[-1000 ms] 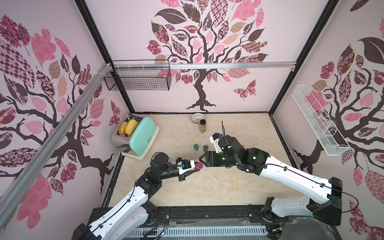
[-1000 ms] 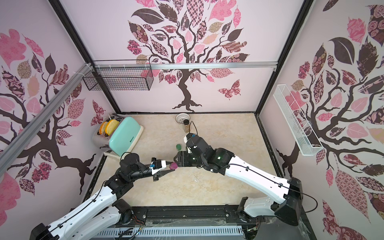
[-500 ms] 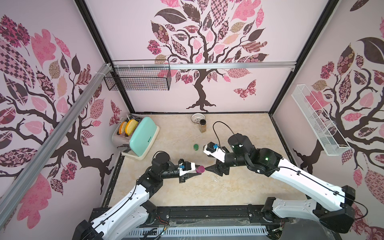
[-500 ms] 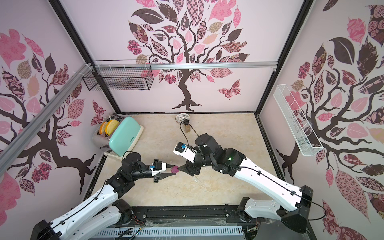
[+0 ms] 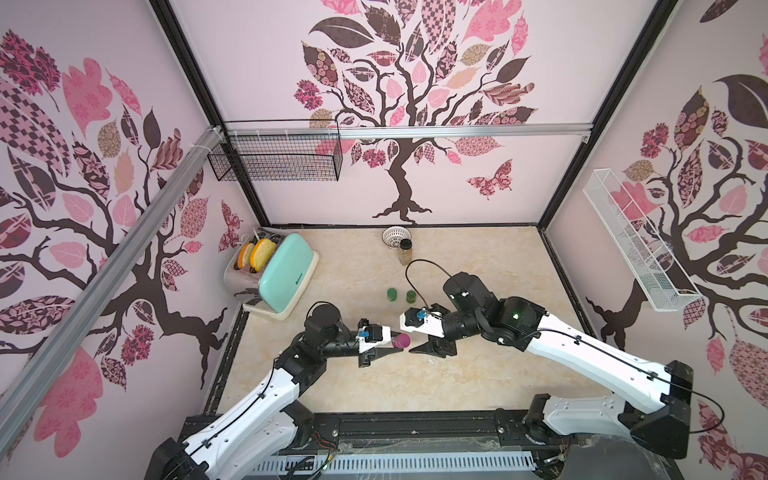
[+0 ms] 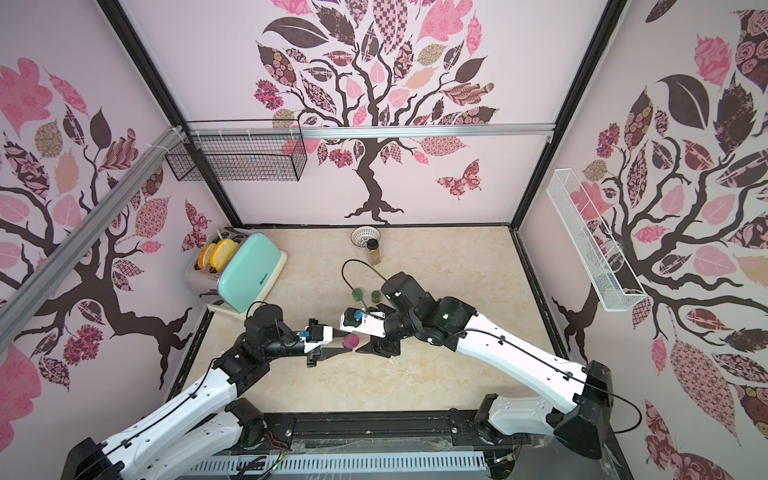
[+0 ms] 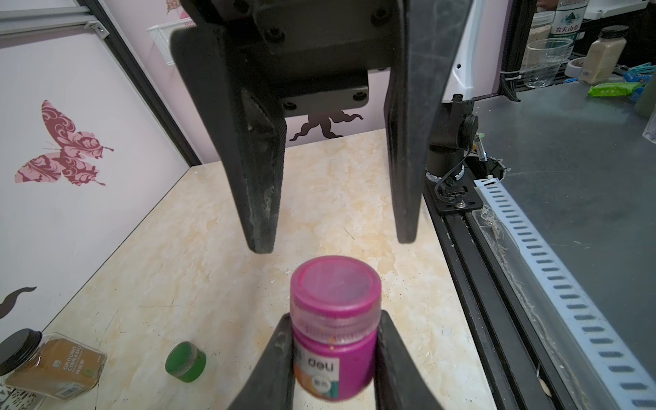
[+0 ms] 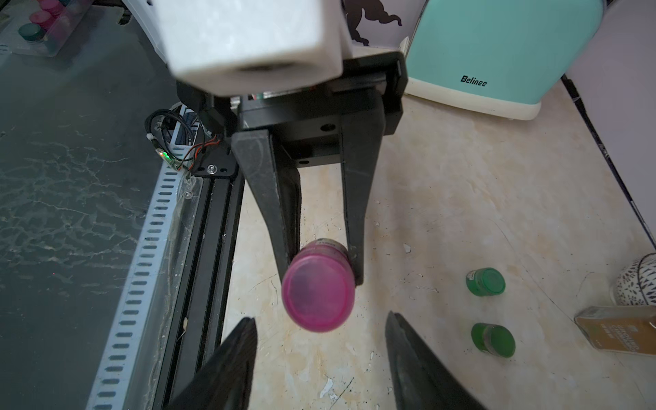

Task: Close the paint jar lid
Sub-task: Screw the lid onto the paint jar.

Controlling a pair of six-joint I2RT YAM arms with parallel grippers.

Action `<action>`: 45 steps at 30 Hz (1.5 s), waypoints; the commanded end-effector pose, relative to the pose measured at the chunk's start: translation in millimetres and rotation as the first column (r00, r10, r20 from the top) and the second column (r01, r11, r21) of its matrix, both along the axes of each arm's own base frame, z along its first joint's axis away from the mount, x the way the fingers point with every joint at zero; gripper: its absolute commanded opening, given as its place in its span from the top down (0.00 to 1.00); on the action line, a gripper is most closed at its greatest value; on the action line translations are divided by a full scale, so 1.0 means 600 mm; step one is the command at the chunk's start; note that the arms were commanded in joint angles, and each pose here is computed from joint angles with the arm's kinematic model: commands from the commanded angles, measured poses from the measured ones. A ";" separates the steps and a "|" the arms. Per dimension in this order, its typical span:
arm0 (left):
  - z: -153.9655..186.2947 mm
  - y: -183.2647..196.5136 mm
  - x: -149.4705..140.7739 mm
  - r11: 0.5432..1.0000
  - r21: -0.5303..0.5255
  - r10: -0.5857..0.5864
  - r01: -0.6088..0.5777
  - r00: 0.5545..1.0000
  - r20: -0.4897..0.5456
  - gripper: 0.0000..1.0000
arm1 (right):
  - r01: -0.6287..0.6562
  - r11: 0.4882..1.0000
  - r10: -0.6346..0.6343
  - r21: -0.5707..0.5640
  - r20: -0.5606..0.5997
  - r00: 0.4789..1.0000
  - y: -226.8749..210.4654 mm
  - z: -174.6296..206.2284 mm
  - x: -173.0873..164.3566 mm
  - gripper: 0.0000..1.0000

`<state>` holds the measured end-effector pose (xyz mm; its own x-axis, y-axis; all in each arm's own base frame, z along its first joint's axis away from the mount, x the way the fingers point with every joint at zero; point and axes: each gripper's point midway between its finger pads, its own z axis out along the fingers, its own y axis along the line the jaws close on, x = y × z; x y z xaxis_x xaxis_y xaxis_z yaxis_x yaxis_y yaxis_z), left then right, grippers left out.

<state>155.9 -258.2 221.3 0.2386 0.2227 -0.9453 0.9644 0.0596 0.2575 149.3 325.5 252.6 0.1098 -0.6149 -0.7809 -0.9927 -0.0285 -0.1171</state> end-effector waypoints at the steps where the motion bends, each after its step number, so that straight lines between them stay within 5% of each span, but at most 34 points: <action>1: 0.023 -0.003 0.000 1.000 -0.021 -0.010 0.010 1.000 0.021 0.73 | -0.040 0.999 0.039 0.037 0.018 0.999 0.016 0.015 -0.006 0.39; 16: 0.024 -0.003 0.001 1.000 -0.020 -0.006 0.006 1.000 0.024 0.73 | -0.021 1.000 0.020 0.016 0.040 0.999 0.028 0.000 0.002 0.48; 26: 0.025 -0.002 0.003 1.000 -0.020 0.004 -0.003 1.000 0.030 0.73 | 0.044 0.999 -0.044 0.018 0.015 0.999 0.033 -0.004 0.015 0.74; 31: 0.026 0.002 0.010 0.999 -0.018 0.034 -0.033 0.998 0.050 0.74 | 0.246 0.966 -0.237 0.074 -0.114 0.965 0.044 0.007 0.040 0.89; 34: 0.027 0.005 0.017 0.998 -0.014 0.065 -0.064 0.995 0.071 0.75 | 0.449 0.889 -0.417 0.083 -0.253 0.873 0.051 0.013 0.063 1.00; 36: 0.029 0.007 0.020 0.997 -0.016 0.081 -0.080 0.993 0.085 0.75 | 0.598 0.799 -0.535 0.053 -0.391 0.749 0.056 0.014 0.075 1.00; 39: 0.030 0.009 0.023 0.995 -0.018 0.096 -0.095 0.991 0.095 0.75 | 0.769 0.636 -0.641 -0.059 -0.596 0.484 0.058 0.001 0.089 1.00; 43: 0.031 0.010 0.024 0.995 -0.020 0.103 -0.101 0.990 0.100 0.75 | 0.843 0.510 -0.603 -0.171 -0.770 0.208 0.080 -0.005 0.079 1.00; 45: 0.032 0.011 0.025 0.994 -0.021 0.106 -0.104 0.989 0.102 0.75 | 0.861 0.428 -0.579 -0.276 -0.815 0.027 0.084 -0.011 0.079 1.00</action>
<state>184.7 -242.6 206.3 0.1761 0.3377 -0.9246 0.9381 0.2269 0.2616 181.9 359.8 231.4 -0.8326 -0.1199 -0.5407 -0.4655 0.6806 0.5657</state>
